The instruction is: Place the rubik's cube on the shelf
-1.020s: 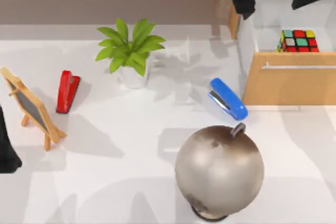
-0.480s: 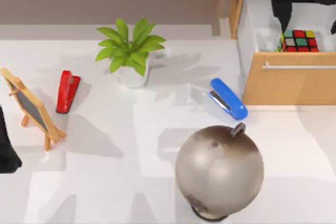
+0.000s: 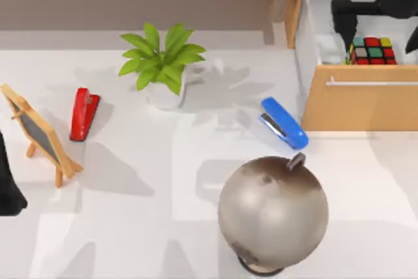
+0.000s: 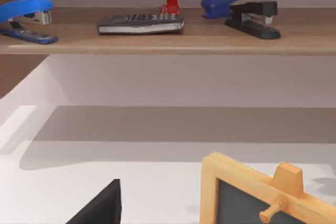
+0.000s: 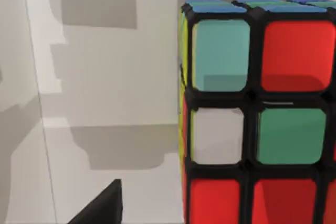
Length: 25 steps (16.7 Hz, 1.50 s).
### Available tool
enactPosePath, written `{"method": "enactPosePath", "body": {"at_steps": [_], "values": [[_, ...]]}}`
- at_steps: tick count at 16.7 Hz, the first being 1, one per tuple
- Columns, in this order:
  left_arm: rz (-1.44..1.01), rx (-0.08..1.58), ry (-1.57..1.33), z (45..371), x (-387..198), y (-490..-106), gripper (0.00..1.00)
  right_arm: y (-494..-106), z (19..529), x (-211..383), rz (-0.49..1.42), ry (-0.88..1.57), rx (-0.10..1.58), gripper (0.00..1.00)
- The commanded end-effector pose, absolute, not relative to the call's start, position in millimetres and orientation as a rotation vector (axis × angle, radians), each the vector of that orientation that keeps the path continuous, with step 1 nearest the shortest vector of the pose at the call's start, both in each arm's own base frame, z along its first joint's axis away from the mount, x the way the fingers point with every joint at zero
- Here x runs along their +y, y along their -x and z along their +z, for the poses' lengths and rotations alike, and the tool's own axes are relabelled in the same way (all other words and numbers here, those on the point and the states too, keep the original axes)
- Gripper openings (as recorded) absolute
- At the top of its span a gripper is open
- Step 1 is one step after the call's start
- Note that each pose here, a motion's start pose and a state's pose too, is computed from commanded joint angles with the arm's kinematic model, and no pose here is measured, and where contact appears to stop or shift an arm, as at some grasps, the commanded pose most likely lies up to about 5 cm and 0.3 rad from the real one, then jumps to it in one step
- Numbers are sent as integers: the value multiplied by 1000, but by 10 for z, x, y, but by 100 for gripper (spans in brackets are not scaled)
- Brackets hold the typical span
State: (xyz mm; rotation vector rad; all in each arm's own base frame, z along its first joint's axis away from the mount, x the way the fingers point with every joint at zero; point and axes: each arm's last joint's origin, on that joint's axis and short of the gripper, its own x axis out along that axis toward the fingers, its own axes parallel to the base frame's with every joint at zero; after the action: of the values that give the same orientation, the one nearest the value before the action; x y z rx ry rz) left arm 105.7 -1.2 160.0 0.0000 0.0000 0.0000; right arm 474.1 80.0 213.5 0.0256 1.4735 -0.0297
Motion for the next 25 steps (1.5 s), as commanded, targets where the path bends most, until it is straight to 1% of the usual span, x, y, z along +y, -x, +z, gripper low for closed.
{"method": "enactPosePath", "body": {"at_steps": [4,9,14,25], "values": [[0,0,0,1600,-12,-1057,100,-4729,2000,780,-29,-26,1472,100],[0,0,0,1600,-12,-1057,100,-4869,1737,720,-29,-25,1473,100],[0,0,0,1600,-12,-1057,100,-4884,1716,717,-28,-26,1471,100],[0,0,0,1600,-12,-1057,100,-4884,1716,717,-28,-26,1471,17]]}}
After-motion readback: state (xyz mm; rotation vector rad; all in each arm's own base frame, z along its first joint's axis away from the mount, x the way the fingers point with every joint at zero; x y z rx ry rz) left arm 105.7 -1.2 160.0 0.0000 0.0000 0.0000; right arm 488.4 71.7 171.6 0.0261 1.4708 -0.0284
